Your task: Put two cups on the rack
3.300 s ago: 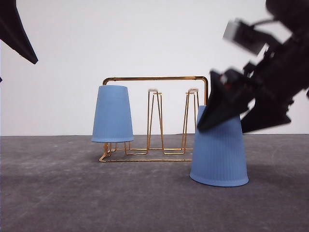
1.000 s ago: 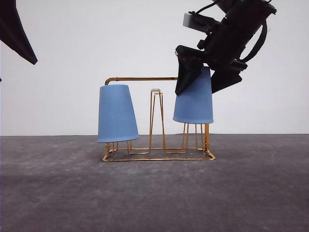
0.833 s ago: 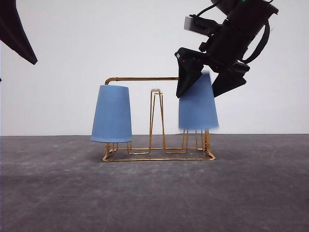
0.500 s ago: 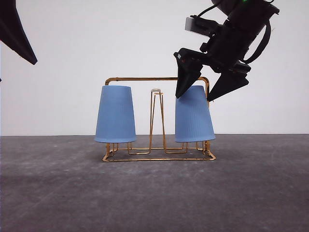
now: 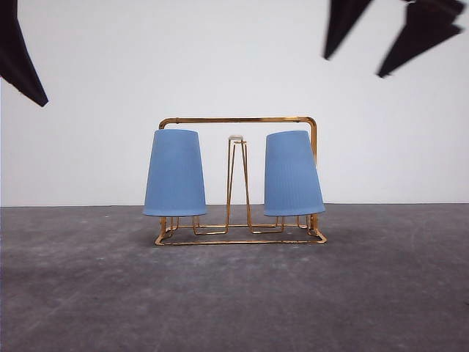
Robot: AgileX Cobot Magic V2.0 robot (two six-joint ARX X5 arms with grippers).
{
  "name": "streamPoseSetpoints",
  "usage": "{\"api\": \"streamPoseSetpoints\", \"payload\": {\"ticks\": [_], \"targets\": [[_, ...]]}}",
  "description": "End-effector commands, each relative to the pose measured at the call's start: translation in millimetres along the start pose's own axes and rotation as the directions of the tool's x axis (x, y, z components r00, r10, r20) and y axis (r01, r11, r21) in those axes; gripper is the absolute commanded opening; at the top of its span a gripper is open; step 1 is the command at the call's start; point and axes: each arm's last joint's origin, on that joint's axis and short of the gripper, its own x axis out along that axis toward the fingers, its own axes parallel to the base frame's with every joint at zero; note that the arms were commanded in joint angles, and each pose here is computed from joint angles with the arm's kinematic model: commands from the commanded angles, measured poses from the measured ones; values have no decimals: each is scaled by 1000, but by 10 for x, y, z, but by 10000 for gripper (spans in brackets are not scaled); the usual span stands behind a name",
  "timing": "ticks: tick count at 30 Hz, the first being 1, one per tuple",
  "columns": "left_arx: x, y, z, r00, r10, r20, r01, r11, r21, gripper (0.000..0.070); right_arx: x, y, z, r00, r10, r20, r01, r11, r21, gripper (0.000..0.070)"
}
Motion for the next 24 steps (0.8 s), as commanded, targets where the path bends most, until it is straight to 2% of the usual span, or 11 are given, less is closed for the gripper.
{"api": "streamPoseSetpoints", "payload": {"ticks": [1, 9, 14, 18, 22, 23, 24], "targets": [[-6, -16, 18, 1000, -2, 1, 2, 1000, 7, 383, -32, 5, -111, 1000, -4, -12, 4, 1000, 9, 538], [-6, -13, 11, 1000, 1, -7, 0, 998, 70, 383, -64, -49, -837, 997, 9, 80, -10, 1000, 16, 538], [-6, -15, 17, 1000, -1, -1, 1, 986, 165, 383, -20, -81, -1206, 983, 30, 180, -40, 998, 52, 538], [-6, -15, 17, 1000, -2, -1, 2, 982, 187, 384, -3, -98, -1363, 975, 31, 218, -46, 997, 62, 538], [-6, -11, -7, 1000, -6, -29, 11, 984, 180, 388, -14, -100, -1361, 974, 21, 227, -35, 998, 59, 538], [-6, -12, -14, 999, -14, -38, 21, 983, 183, 334, -14, -100, -1361, 974, 21, 227, -35, 998, 59, 510], [-6, -13, -17, 999, -22, -44, 30, 981, 192, 233, -13, -99, -1362, 974, 21, 226, -35, 998, 59, 456]]}}
